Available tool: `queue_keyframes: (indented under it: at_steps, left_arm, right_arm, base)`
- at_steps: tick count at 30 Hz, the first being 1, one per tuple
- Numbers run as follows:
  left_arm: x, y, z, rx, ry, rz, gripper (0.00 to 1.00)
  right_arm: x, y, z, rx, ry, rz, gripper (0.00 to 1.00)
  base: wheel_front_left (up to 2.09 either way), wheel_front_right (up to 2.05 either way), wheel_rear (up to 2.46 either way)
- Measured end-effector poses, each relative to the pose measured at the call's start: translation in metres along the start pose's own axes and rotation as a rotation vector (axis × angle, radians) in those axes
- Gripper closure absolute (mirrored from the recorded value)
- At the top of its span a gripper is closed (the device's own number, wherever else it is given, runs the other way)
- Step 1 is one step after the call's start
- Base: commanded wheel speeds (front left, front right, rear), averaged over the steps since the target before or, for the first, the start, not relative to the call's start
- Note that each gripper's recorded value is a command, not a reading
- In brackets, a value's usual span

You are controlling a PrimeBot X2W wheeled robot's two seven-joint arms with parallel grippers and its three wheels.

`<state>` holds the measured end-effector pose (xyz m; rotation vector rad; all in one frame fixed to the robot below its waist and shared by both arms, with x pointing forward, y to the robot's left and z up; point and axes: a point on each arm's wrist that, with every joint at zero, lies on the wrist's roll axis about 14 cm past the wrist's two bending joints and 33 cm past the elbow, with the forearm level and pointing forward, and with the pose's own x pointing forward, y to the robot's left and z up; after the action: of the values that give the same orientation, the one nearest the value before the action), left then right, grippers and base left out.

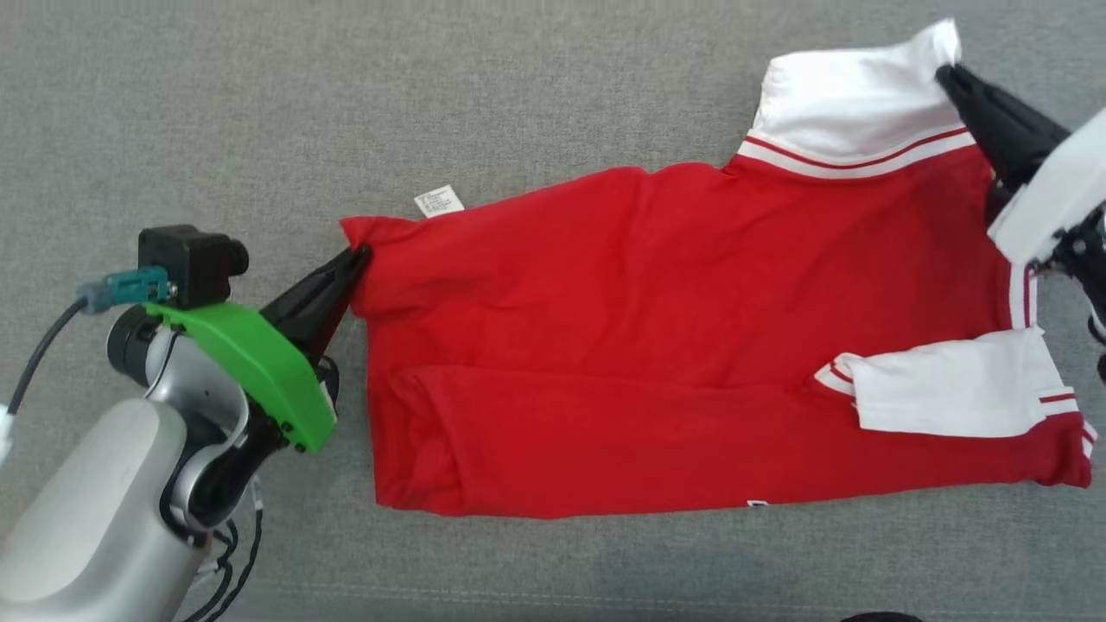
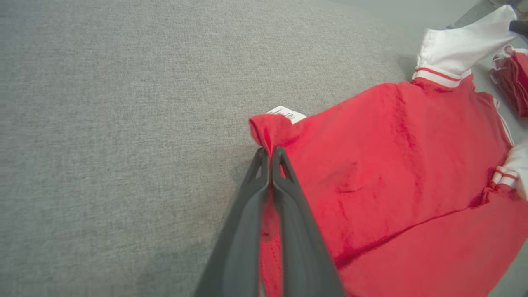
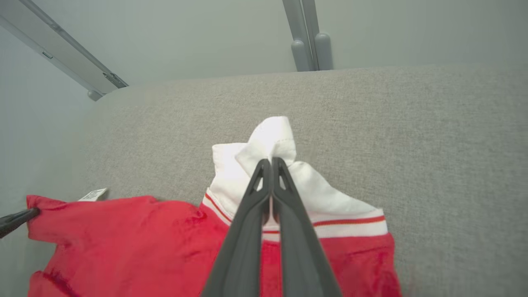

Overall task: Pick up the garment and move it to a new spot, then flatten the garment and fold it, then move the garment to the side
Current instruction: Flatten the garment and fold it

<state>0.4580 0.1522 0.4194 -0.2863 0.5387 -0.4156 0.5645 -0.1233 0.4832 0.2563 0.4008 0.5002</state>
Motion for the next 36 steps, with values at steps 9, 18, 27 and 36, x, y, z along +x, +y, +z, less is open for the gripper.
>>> queue_keyframes:
  at_steps: [9, 18, 27, 36]
  left_arm:
    - [-0.034, -0.023, -0.013, -0.02, -0.056, -0.017, 1.0]
    - [-0.047, -0.033, -0.007, -0.034, -0.174, -0.005, 1.0]
    - [-0.054, -0.034, -0.015, -0.02, -0.184, 0.004, 1.0]
    - [-0.061, -0.035, -0.05, -0.057, -0.158, 0.025, 0.55]
  right_arm:
    - [-0.089, 0.003, -0.04, 0.079, -0.031, -0.079, 1.0]
    - [-0.141, -0.004, -0.071, 0.17, -0.065, -0.193, 1.0]
    - [-0.147, 0.002, -0.085, 0.139, -0.025, -0.203, 1.0]
    - [-0.151, -0.006, -0.121, 0.048, 0.111, -0.227, 0.8]
  base:
    - [0.0, 0.0, 0.0]
    - [0.0, 0.0, 0.0]
    - [0.0, 0.0, 0.0]
    - [0.0, 0.0, 0.0]
